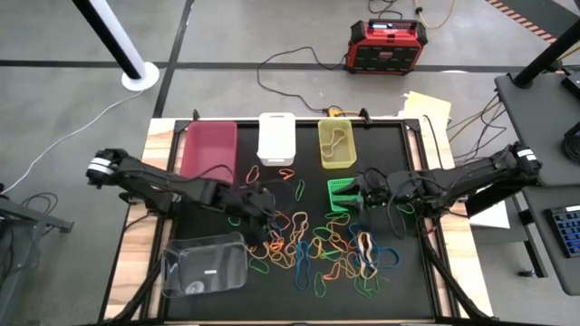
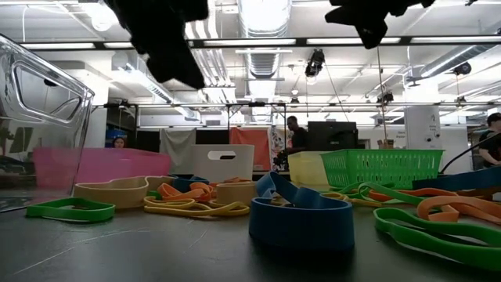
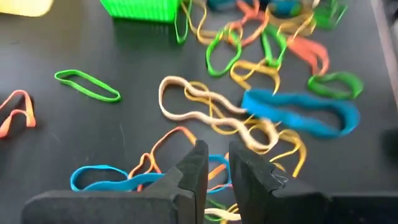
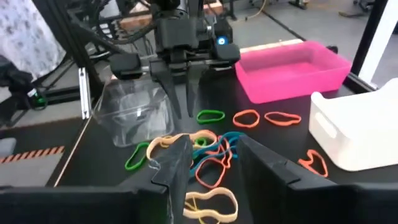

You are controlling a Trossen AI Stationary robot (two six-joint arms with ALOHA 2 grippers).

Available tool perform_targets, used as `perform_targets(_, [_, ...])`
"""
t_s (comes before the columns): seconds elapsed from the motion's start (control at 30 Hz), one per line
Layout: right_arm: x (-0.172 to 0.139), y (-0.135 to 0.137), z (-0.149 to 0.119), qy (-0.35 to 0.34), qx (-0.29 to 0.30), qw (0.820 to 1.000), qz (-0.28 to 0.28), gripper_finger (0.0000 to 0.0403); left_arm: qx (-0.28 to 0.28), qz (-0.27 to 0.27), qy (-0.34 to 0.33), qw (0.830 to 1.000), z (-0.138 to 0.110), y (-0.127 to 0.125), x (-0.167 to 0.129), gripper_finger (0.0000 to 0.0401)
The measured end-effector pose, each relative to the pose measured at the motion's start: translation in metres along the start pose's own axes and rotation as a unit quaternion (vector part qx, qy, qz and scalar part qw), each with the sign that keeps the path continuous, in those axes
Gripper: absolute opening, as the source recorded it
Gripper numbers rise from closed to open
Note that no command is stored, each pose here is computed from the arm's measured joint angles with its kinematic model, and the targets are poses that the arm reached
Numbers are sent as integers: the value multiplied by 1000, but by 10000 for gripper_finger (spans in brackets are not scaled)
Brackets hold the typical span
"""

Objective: Sort rubber bands into baskets
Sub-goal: Put the blue rubber band into the transparent bin

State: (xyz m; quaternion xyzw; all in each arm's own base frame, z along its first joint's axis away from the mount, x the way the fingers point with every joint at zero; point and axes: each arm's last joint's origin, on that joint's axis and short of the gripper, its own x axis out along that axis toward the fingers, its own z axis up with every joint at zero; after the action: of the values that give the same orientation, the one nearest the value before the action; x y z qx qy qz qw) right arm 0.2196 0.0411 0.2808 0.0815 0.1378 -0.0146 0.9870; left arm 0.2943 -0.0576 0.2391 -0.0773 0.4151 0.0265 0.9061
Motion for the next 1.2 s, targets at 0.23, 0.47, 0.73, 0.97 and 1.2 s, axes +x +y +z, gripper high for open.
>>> perform_targets(0.23, [-1,-1,-11,56,2,998,-10,145,70,29,103,992,8,-6,32,50])
perform_targets(0.47, [-3,-2,-13,66,-14,998,-8,174,136,37,168,976,10,-8,59,50])
perform_targets(0.73, [-4,-1,-12,62,-23,998,-4,209,177,43,218,959,3,-1,80,50])
perform_targets(0.97, [-4,-1,-11,62,-23,998,-4,229,190,45,247,949,-6,4,95,51])
perform_targets(1.2, [-4,-1,-11,58,-22,998,-4,246,194,44,252,947,-8,4,98,89])
